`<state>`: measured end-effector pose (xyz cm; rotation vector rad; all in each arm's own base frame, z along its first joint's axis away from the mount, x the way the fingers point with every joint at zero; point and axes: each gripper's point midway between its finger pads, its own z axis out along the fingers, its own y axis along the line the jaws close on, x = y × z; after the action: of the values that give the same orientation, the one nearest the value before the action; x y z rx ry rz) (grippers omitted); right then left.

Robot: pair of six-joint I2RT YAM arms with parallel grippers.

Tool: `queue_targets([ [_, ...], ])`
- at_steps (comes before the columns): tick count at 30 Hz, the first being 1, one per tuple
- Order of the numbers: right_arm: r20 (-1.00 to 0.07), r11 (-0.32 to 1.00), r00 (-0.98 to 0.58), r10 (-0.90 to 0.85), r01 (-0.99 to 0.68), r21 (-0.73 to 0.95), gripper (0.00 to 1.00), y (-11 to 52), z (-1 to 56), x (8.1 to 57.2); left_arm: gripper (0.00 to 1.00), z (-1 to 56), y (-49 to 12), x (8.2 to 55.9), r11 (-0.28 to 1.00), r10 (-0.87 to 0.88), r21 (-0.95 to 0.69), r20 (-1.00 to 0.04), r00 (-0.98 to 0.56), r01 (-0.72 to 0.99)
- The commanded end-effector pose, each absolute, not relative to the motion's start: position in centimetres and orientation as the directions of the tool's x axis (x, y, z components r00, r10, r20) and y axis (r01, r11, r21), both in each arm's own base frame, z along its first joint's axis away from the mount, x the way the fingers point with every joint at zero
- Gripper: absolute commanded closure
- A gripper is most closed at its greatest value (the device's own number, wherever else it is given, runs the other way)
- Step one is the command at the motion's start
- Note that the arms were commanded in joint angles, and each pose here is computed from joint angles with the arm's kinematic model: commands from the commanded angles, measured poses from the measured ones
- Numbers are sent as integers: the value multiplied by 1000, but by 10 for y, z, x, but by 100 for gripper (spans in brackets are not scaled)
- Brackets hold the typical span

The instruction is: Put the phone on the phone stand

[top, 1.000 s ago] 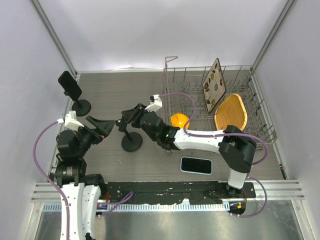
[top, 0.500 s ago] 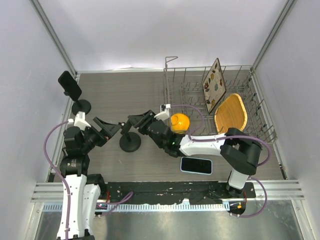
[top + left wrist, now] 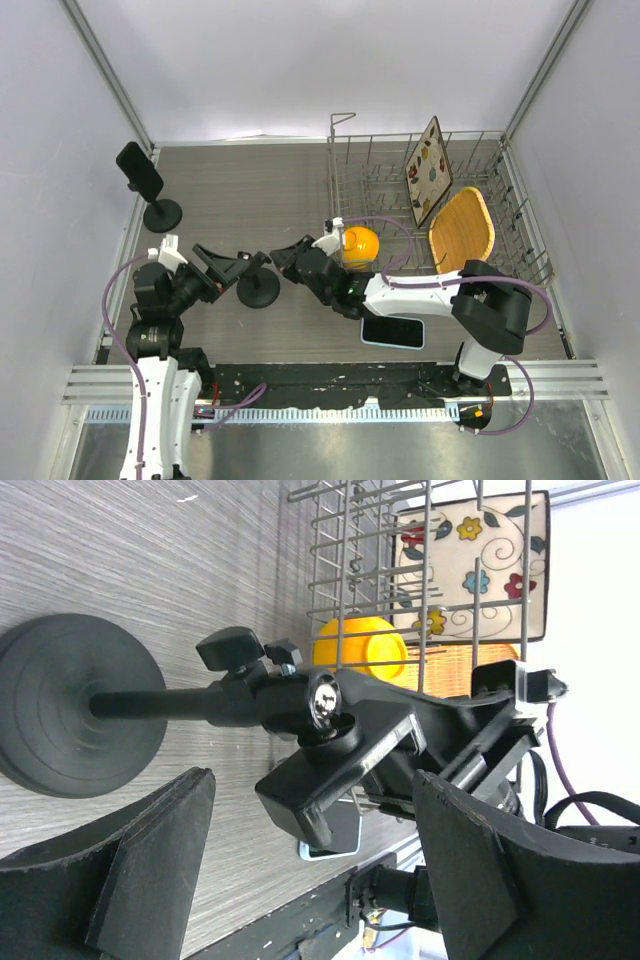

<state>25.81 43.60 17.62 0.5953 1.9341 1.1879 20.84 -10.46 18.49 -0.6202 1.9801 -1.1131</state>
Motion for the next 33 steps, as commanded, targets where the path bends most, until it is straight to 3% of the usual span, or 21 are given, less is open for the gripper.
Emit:
queue_targets([
  [1,-510,650,-629,587,-9,760,98,418,131,248,18,193,-112,205,453,-716,-891,-360,-598,-6],
  [4,-578,675,-618,533,-101,731,77,414,145,246,21,190,-112,205,445,-724,-895,-348,-596,-18],
  [5,-590,680,-614,524,-115,724,65,411,148,245,21,190,-112,205,444,-725,-896,-348,-594,-16],
  [8,-663,712,-590,461,-201,673,47,409,175,246,21,191,-110,205,450,-731,-893,-359,-581,-14],
  [14,-707,698,-579,406,-302,649,27,399,213,234,15,195,-106,205,483,-727,-876,-398,-559,-4],
  [21,-723,576,-597,347,-473,667,18,413,256,209,10,205,-107,206,493,-715,-870,-426,-555,33],
  [33,-608,463,-665,433,-415,783,15,440,272,246,21,201,-121,208,367,-723,-928,-325,-609,59],
])
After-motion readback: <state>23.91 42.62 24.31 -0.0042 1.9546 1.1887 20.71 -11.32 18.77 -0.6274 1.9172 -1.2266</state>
